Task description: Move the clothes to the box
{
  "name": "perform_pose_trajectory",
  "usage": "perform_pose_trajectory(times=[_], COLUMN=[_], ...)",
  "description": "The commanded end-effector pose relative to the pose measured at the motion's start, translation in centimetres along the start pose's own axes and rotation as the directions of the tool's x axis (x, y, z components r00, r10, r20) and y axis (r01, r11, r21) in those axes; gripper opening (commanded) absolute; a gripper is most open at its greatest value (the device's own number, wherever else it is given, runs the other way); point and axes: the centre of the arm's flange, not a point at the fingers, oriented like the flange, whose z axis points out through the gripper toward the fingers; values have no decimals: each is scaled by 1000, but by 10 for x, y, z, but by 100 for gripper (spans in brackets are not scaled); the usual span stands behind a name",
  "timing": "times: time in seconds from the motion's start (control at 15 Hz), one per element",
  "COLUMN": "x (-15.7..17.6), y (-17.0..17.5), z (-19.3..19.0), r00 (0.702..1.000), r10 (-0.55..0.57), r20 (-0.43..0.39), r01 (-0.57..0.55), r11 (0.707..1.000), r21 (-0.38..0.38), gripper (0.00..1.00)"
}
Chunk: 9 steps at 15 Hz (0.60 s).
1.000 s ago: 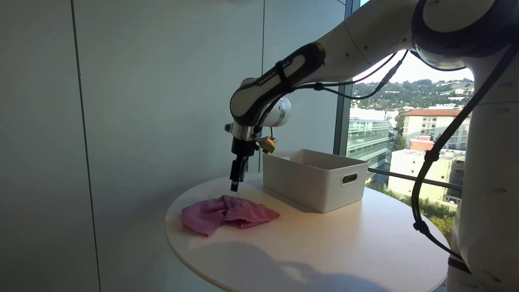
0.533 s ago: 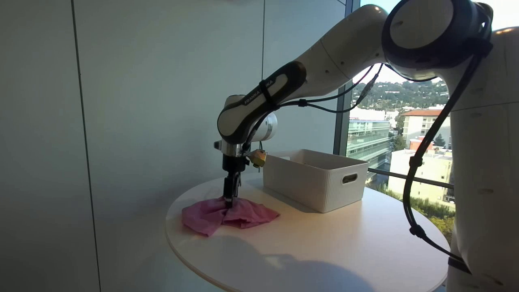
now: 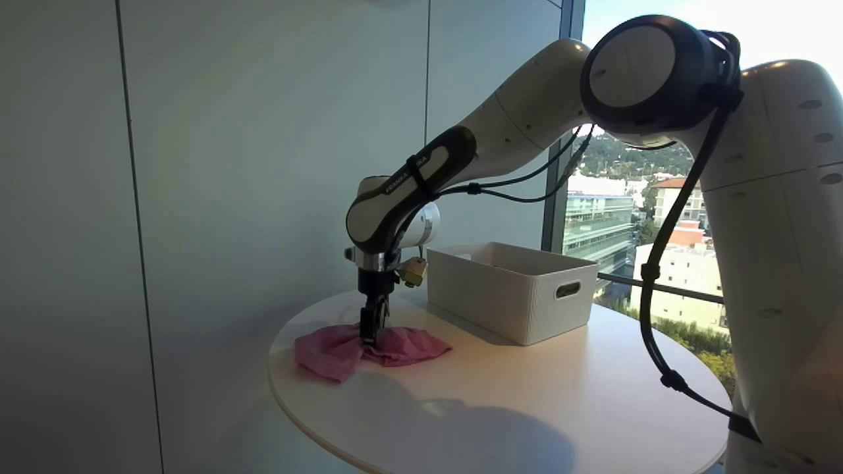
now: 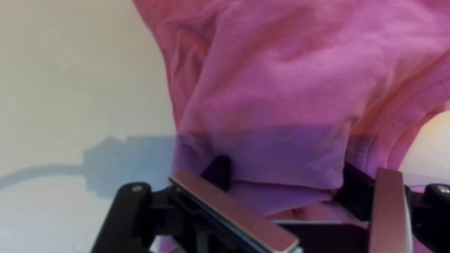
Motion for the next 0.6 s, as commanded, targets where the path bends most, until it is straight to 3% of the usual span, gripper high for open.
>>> perform_pose_trajectory(times=[0.0, 0.33, 0.53], x=[9, -6, -34], y=[5, -7, -20], z=[-4, -51, -113], r00=[1000, 997, 986], r10=[31, 79, 153], r20=[0, -16, -62], r01=[-31, -80, -163], r11=[999, 992, 959], r21=[-22, -98, -234], gripper=[42, 8, 6])
